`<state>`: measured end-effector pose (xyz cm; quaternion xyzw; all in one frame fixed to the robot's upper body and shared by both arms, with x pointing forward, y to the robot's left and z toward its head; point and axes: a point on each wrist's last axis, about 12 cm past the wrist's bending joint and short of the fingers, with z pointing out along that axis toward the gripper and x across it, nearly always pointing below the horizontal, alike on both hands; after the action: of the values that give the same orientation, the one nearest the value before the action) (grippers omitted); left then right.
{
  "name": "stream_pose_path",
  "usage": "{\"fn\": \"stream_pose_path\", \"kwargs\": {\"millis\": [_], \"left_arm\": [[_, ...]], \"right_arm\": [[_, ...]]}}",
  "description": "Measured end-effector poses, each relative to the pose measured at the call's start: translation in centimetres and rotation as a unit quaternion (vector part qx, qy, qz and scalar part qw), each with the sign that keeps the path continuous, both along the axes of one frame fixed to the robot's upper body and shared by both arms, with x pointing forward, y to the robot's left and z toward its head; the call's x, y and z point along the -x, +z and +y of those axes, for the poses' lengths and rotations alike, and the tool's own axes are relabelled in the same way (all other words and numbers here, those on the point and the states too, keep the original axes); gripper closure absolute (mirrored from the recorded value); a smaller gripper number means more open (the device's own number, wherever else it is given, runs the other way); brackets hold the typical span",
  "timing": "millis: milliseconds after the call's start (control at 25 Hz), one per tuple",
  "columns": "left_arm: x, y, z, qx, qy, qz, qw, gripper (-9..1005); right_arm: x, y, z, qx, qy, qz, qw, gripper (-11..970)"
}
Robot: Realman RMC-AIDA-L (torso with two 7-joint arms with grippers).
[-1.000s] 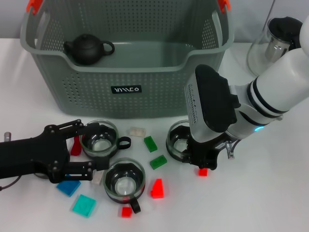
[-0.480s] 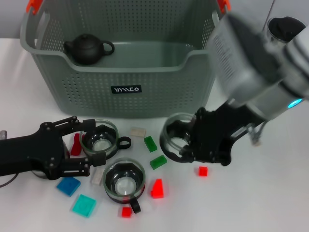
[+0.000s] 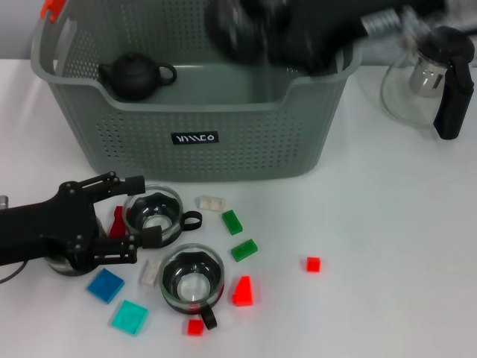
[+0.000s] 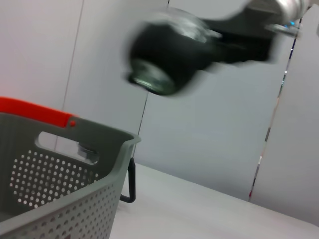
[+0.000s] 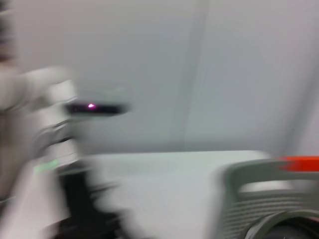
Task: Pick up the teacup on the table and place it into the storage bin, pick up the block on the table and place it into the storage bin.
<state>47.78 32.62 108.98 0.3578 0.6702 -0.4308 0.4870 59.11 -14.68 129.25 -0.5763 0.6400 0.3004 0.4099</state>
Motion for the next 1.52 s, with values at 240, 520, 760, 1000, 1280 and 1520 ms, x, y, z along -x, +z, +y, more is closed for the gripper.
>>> {"fn": "stream_pose_path", "kwargs": {"millis": [240,520,760,1000,1280,1520], "left_arm": [[-0.2,0.1,-0.2,0.008,0.005,-0.007,1.0,77],[-0.2,-0.4,-0.5,0.015,0.014,0.001,1.0,77],[0.0,-0.6,-0.5,0.018,0.022,0.003,1.0,77],[0.0,-0.6,-0.5,0.022,0.023,0.003,0.999,77],[-0.1,-0.7,-0.6,0.023,0.023,0.004,0.999,77],[0.0,-0.7,-0.6,0.023,0.024,0.004,0.999,77]], "right_arm": [[-5.0,-1.2,4.3,0.043,-0.148,0.009,0.988,905],[-8.4,-5.0,9.3,0.125,-0.187,0.022,0.974,904],[-9.1,-8.1,10.9,0.174,-0.212,-0.004,0.962,904],[-9.0,-9.5,11.1,0.191,-0.212,-0.019,0.958,904],[-8.8,-10.2,11.3,0.195,-0.209,-0.016,0.958,904],[-9.1,-10.6,11.3,0.179,-0.238,0.003,0.955,904]]}}
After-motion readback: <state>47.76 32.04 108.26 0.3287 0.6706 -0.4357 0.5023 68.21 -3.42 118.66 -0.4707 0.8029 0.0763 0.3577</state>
